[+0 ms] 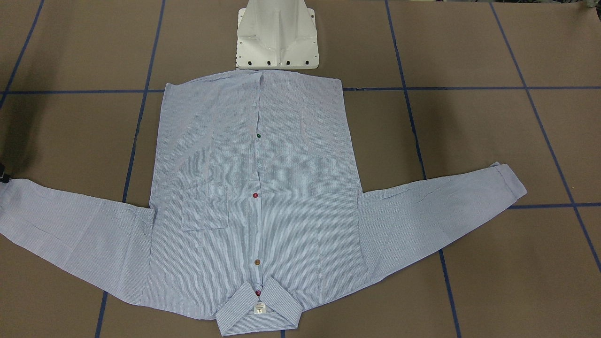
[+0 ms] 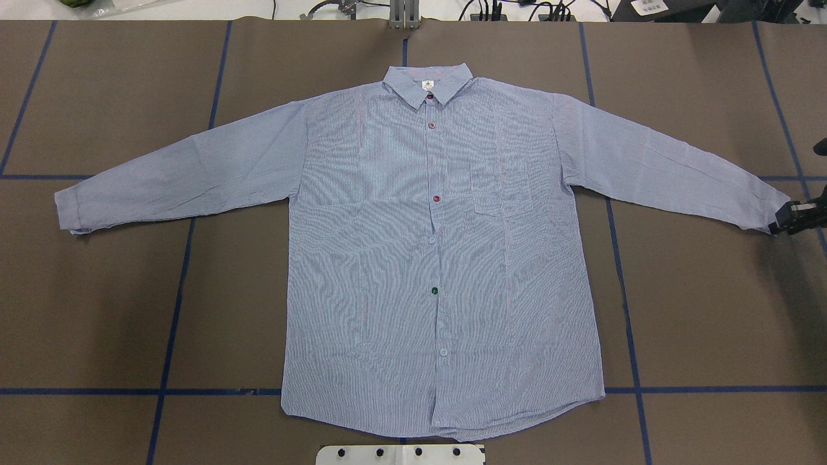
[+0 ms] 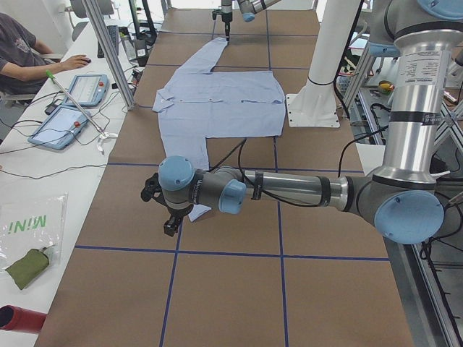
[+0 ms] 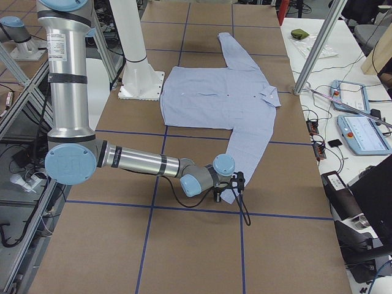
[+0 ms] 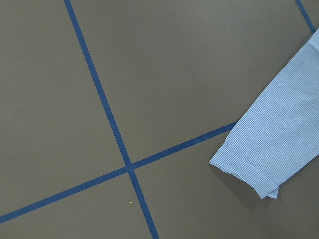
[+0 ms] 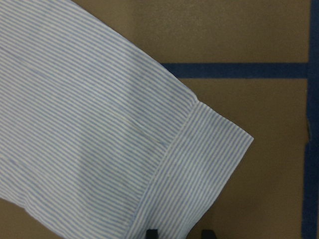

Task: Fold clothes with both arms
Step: 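Lower the right gripper onto the sleeve cuff nearest it and grasp, then lift the held sleeve and carry it across the shirt toward the collar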

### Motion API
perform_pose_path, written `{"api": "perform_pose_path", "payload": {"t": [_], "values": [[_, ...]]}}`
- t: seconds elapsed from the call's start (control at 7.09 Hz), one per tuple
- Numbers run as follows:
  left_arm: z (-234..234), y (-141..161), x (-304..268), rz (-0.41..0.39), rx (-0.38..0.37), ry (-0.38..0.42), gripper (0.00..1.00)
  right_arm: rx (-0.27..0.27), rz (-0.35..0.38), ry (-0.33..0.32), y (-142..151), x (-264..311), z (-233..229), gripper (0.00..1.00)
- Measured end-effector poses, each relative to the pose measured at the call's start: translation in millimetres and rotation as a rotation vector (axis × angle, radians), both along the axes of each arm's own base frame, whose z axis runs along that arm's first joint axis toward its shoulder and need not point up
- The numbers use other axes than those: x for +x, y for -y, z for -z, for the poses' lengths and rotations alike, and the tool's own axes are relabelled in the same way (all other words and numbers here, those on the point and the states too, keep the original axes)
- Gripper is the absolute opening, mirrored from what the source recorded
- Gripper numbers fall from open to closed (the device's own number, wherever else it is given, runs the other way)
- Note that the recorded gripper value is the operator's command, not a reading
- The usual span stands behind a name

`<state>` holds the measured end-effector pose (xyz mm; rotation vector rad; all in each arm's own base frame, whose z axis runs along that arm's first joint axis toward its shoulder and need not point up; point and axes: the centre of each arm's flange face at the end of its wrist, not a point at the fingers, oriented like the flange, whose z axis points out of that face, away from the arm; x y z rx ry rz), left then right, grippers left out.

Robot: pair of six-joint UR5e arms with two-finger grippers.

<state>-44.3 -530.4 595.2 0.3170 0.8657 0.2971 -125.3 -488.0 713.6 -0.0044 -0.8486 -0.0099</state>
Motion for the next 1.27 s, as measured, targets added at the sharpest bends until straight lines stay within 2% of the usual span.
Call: {"api": "perform_pose_path", "payload": {"t": [0.14, 0.56, 0.85, 1.27], "values": [[0.5, 0.0, -0.1, 0.000, 0.001, 0.001, 1.00, 0.000, 0.000, 0.000, 0.2, -0.1, 0.2, 0.00], [2.4, 0.2, -0.1, 0.000, 0.005, 0.001, 1.00, 0.023, -0.026, 0.012, 1.3, 14.1, 8.5, 0.00], [3.9, 0.2, -0.2, 0.001, 0.008, 0.003, 1.00, 0.129, -0.069, 0.053, 8.0, 36.9, 64.1, 0.00], [4.0, 0.4, -0.6, 0.001, 0.010, 0.007, 1.00, 0.350, -0.057, 0.154, 15.1, 33.3, 196.5, 0.00]]}}
